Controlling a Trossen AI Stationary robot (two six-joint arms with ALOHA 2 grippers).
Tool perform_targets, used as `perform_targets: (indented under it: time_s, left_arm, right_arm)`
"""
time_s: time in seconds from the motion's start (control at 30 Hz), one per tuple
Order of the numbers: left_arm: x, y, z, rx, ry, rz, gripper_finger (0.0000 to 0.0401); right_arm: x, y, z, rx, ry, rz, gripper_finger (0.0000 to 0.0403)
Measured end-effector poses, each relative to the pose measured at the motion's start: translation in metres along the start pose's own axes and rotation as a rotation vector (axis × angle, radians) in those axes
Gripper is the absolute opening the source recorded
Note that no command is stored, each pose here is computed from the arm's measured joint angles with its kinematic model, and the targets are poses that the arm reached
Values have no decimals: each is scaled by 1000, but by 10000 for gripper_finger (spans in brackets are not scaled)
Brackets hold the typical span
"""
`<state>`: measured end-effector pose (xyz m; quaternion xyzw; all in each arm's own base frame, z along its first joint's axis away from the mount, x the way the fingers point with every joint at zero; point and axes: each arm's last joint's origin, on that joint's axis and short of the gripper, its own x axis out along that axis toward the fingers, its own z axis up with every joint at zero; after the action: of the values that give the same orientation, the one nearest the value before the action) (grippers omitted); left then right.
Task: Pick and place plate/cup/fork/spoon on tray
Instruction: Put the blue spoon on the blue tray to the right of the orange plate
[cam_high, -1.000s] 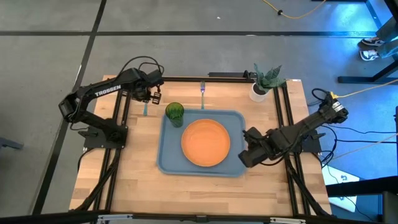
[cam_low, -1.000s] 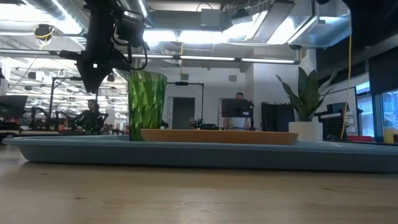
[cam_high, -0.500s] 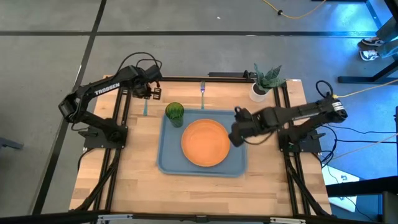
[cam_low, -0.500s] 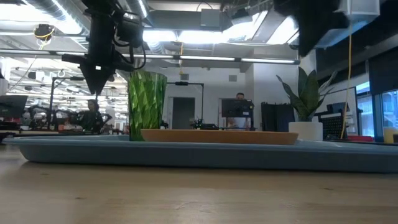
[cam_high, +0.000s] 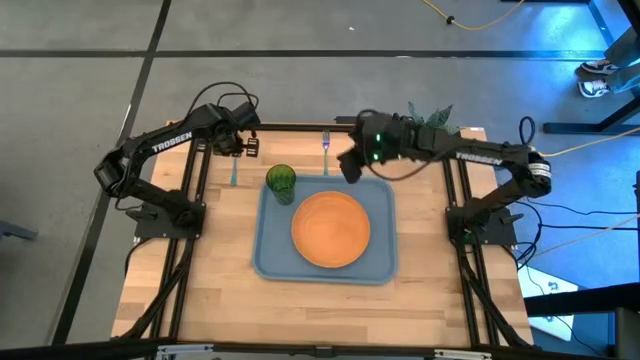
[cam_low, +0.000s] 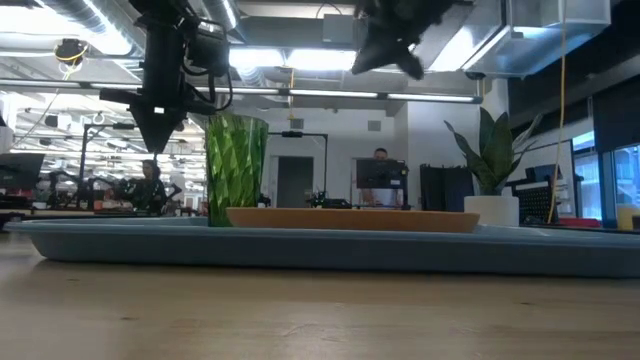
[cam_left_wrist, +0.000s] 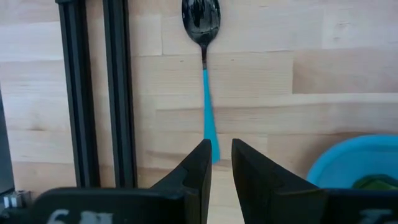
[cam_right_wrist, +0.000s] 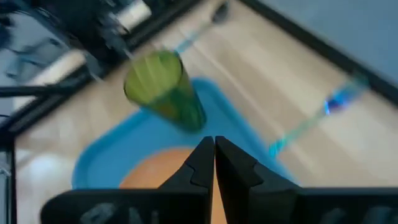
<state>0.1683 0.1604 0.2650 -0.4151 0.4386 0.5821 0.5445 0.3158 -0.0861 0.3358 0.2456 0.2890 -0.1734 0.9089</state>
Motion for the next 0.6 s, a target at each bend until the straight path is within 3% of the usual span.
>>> perform_targets:
  time_s: [0.1, 0.3, 0.6]
  left_arm:
    - [0, 0, 0, 0, 3, -3, 56]
    - [0, 0, 0, -45, 6, -5, 56]
    - [0, -1, -1, -53, 23, -19, 56]
  right_arm:
    - [9, -20, 11, 16, -26, 13, 21]
    - [35, -59, 13, 46, 29, -74, 21]
    - [93, -99, 5, 167, 116, 2, 21]
